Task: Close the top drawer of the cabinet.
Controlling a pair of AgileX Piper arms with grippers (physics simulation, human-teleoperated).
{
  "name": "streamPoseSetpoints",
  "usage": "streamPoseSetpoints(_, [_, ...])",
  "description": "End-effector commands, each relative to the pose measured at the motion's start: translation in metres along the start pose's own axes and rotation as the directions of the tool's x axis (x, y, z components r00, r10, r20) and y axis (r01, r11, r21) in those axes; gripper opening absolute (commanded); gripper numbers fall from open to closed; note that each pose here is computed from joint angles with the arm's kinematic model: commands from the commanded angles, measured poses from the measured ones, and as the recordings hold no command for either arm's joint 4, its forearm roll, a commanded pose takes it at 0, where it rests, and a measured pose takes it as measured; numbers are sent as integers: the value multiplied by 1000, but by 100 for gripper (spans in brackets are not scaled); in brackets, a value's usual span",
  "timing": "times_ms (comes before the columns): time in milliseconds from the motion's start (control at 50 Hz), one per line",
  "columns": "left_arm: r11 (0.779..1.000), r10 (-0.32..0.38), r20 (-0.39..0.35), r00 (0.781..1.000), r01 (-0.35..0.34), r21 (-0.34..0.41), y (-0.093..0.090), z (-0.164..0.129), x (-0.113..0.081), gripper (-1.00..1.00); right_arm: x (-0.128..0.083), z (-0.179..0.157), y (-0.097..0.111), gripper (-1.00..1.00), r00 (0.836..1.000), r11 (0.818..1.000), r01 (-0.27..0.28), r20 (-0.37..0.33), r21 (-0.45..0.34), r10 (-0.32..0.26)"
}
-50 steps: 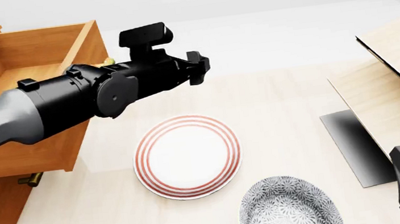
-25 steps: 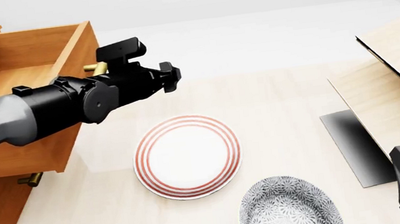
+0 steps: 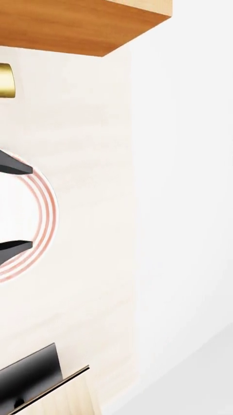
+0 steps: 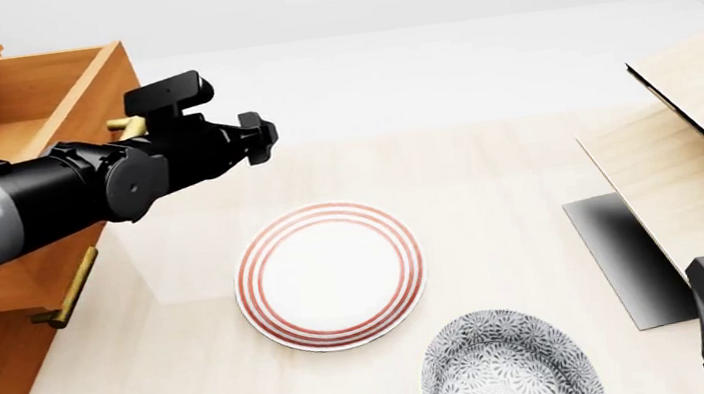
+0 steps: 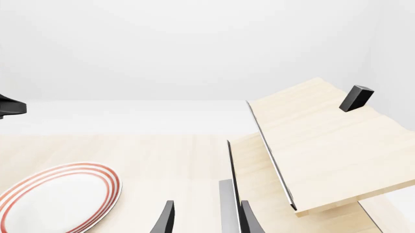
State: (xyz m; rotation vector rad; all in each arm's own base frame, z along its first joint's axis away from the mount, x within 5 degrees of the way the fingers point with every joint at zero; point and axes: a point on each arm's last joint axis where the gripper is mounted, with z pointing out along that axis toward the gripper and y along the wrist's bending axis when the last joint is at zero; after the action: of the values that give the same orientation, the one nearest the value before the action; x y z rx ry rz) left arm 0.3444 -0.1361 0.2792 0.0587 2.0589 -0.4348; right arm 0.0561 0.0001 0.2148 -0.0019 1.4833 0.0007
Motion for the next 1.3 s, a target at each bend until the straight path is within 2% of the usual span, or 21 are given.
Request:
streamPoseSetpoints(20, [999, -29, 14, 999, 30, -36, 16, -11, -2, 100, 0, 0, 0, 100, 1000, 1000, 0, 0, 0, 0])
streamPoseSetpoints(300, [996, -45, 26, 999, 47, -80, 34, -28, 2, 100, 0, 0, 0, 100, 1000, 1000, 0, 0, 0, 0])
streamPoseSetpoints(1300, [977, -80, 64, 995, 91, -192, 76, -62, 5, 100, 0, 0, 0, 100, 1000, 1000, 0, 0, 0, 0])
